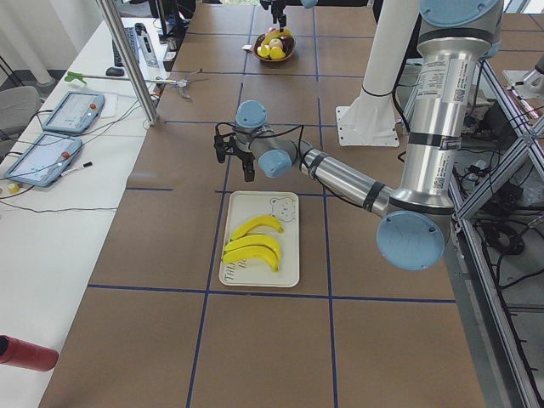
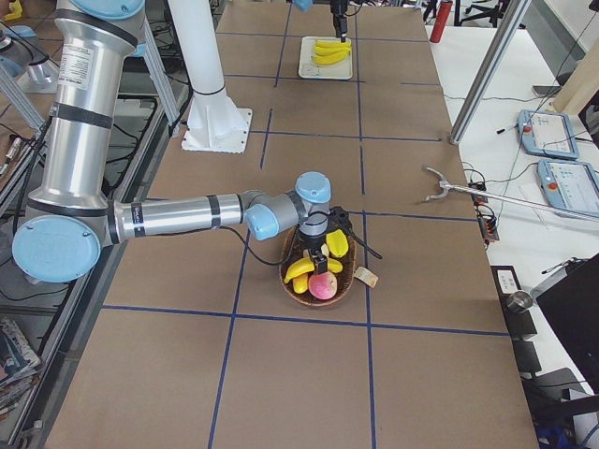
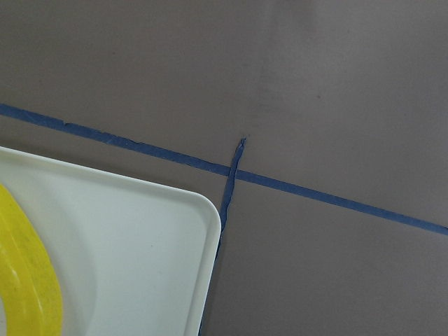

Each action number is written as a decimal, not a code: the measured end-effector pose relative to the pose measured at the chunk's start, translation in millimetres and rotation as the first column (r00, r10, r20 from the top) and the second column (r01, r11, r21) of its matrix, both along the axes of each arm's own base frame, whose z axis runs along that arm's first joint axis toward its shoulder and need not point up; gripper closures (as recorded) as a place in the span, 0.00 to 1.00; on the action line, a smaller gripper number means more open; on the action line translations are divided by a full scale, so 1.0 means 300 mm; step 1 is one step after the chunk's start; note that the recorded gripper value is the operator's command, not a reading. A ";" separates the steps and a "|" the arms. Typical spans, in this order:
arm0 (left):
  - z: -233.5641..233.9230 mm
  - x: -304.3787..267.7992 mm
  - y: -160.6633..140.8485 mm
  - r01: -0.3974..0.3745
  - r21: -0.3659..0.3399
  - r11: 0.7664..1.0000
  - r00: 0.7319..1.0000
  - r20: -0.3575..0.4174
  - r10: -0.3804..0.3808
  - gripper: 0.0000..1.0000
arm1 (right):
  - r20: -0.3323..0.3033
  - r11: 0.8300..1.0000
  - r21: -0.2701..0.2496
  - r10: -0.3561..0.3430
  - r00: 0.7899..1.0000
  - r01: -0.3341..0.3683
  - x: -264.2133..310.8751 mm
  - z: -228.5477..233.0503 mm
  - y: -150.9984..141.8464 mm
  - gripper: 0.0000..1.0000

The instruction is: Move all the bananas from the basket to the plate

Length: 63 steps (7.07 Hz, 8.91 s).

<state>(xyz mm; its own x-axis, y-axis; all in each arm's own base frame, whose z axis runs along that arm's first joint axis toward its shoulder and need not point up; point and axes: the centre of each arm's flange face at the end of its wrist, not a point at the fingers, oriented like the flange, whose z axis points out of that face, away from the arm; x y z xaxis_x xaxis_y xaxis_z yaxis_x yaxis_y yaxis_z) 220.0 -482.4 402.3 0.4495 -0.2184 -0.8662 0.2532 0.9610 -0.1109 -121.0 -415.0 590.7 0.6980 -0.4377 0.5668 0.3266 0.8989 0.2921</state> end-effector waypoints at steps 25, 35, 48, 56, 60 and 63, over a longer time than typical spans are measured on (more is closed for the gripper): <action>-0.771 0.633 0.202 0.086 -0.123 0.989 0.857 -0.497 -0.136 0.00 | 0.668 0.934 -0.250 0.357 0.653 -0.255 -0.988 -1.428 0.208 0.97; -0.832 0.771 0.268 0.024 -0.132 0.991 0.856 -0.510 -0.088 1.00 | 0.700 0.947 -0.237 0.322 0.638 -0.218 -1.089 -1.502 0.329 0.97; -0.515 0.567 0.089 0.112 -0.054 0.992 0.993 -0.028 -0.114 1.00 | 0.403 0.877 -0.211 0.480 0.779 -0.431 -0.793 -1.388 0.168 0.00; 0.192 0.372 0.001 0.082 -0.038 0.996 0.928 0.368 -0.062 0.20 | 0.133 0.961 -0.031 0.277 0.951 -0.276 -0.138 -0.787 -0.408 0.00; 0.266 0.328 -0.018 0.093 -0.059 0.994 0.916 0.397 -0.062 0.01 | 0.171 0.973 -0.075 0.230 0.958 -0.220 0.047 -0.638 -0.473 0.00; 0.273 0.043 -0.147 -0.004 -0.025 1.000 0.925 0.381 0.013 0.01 | 0.151 0.969 -0.096 0.238 0.959 -0.226 0.254 -0.432 -0.406 0.00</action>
